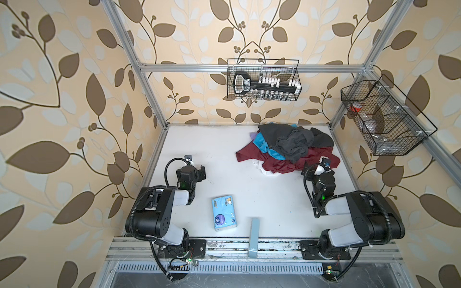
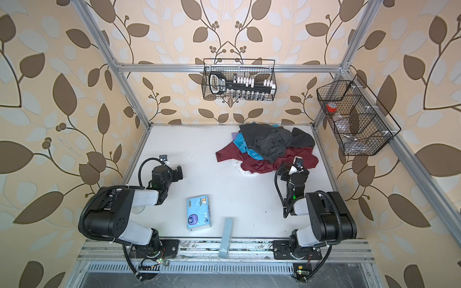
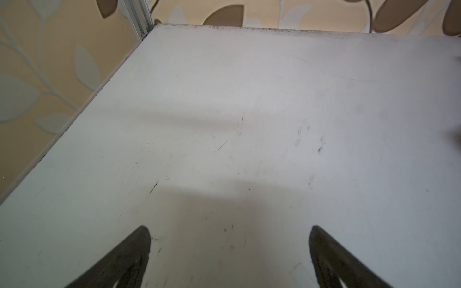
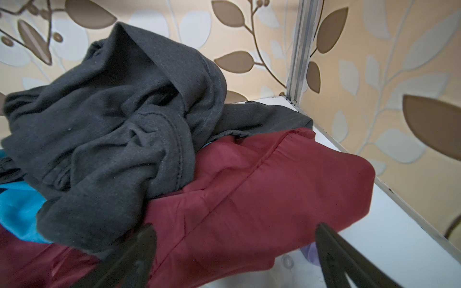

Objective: Pick out a specific cloth from the pile
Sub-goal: 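Reach the right gripper to the maroon shirt while the left arm lifts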

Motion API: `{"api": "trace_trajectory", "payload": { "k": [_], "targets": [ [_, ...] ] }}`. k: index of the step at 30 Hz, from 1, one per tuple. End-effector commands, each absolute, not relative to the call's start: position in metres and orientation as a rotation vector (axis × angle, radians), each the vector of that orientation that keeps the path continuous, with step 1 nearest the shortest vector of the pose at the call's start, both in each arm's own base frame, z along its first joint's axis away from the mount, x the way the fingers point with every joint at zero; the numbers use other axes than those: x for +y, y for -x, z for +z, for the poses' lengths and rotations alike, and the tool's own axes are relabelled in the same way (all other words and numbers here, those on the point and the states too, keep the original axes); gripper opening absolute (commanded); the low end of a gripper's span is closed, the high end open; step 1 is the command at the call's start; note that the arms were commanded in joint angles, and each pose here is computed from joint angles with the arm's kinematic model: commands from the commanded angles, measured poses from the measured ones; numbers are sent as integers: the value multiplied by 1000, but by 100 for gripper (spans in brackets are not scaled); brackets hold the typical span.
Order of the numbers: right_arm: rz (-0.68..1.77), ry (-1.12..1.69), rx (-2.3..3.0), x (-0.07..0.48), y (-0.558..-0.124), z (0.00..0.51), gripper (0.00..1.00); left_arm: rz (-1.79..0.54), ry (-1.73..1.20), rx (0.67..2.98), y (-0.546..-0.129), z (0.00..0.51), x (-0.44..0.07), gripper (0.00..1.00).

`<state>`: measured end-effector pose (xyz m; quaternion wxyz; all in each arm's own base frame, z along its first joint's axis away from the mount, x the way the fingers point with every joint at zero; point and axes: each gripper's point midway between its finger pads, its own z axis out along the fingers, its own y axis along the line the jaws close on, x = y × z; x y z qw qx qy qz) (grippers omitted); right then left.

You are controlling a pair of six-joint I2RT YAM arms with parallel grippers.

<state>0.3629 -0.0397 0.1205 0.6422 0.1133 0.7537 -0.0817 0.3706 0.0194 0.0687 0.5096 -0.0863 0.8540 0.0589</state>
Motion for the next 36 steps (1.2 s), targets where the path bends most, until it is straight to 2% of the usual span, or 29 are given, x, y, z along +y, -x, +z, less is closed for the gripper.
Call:
{"api": "trace_trajectory", "payload": {
  "k": [1,3,9,14,19,23,27,32,36],
  "targets": [
    [-264,-249,1681,-36,-361,137,100,191,312,1953,-369,122,34,99],
    [-320,-263,1715,-35,-362,148,100,150,307,1893,-358,139,30,99],
    [-188,-236,1755,-17,-362,194,100,-62,276,1885,-330,183,4,99],
    [-67,-213,1912,6,-358,211,99,-407,139,1888,-309,204,-50,99],
    [64,-36,2122,54,-353,193,99,-673,-182,1886,-292,221,-121,99],
    [131,59,2271,84,-349,161,92,-842,-355,1924,-280,218,-156,99],
    [162,66,2359,95,-349,129,91,-880,-409,1974,-277,208,-167,99],
    [239,62,2377,108,-357,114,88,-874,-431,1962,-273,210,-169,99],
    [248,50,2419,110,-368,97,80,-876,-445,1941,-269,215,-171,99]
  ]
}}
